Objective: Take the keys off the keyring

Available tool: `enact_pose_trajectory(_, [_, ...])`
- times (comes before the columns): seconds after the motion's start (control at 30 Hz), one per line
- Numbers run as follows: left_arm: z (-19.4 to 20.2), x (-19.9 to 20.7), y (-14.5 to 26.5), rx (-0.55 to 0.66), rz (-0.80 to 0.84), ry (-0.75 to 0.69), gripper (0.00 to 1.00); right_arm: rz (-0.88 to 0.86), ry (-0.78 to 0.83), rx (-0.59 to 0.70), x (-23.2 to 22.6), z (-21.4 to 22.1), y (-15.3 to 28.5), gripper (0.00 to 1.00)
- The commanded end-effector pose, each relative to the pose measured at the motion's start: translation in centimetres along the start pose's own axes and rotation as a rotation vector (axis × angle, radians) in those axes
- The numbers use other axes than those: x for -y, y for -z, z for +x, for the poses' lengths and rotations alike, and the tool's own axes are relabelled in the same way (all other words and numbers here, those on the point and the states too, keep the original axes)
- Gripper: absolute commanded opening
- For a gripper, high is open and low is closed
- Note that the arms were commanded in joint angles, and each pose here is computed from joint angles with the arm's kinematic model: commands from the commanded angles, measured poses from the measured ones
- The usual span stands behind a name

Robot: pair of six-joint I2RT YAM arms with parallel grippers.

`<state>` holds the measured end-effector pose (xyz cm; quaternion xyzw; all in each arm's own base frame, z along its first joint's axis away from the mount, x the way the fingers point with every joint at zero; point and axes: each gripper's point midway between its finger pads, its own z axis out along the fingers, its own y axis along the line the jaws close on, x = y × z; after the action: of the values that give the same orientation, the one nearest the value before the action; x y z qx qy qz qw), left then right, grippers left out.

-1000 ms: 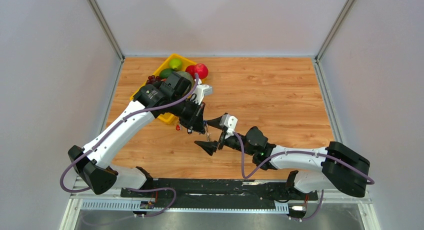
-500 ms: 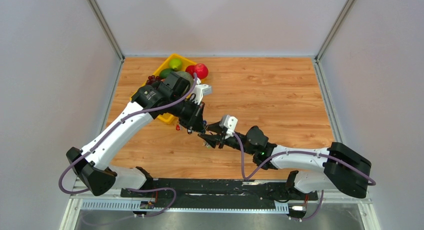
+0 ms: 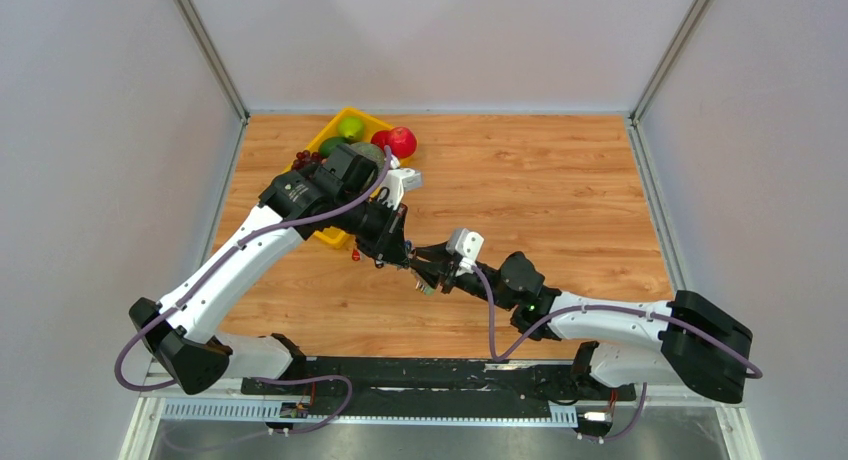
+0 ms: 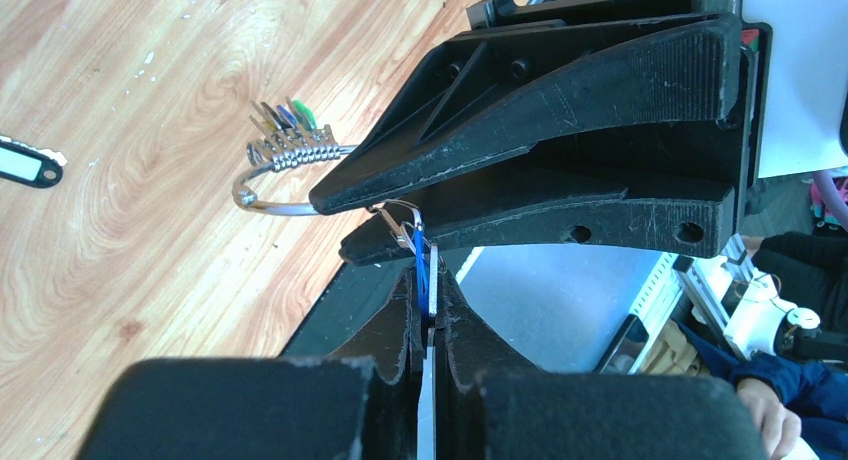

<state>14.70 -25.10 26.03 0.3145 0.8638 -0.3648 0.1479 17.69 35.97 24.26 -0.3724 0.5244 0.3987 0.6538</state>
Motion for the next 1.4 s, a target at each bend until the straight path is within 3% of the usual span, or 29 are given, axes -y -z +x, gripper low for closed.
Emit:
enact_pose_trajectory(0.0, [-0.4, 0.9, 0.8, 0.043, 0.025, -0.015, 0.0, 0.024, 0.013, 0.054, 0.5, -1.8, 0.1, 0.28])
enact_pose_trajectory(0.23, [-0.2, 0.8, 0.8, 0.04, 0.023, -0.013, 0.0, 0.021, 0.014, 0.052, 0.5, -1.8, 0.1, 0.17])
enact_pose_trajectory(0.63, [-0.6, 0.8, 1.2, 0.059, 0.005, -0.021, 0.0, 0.019, 0.011, 0.028, 0.4, -1.1, 0.7, 0.15])
enact_pose_trajectory(1.1, [-0.6, 0.7, 1.3, 0.062, -0.004, -0.02, 0.0, 0.017, 0.002, 0.013, 0.3, -0.8, 0.8, 0.05])
enact_pose_trajectory(1.37, [-0.2, 0.2, 1.0, 0.058, -0.021, -0.02, 0.0, 0.039, -0.093, 0.01, 0.8, -0.7, 1.2, 0.0])
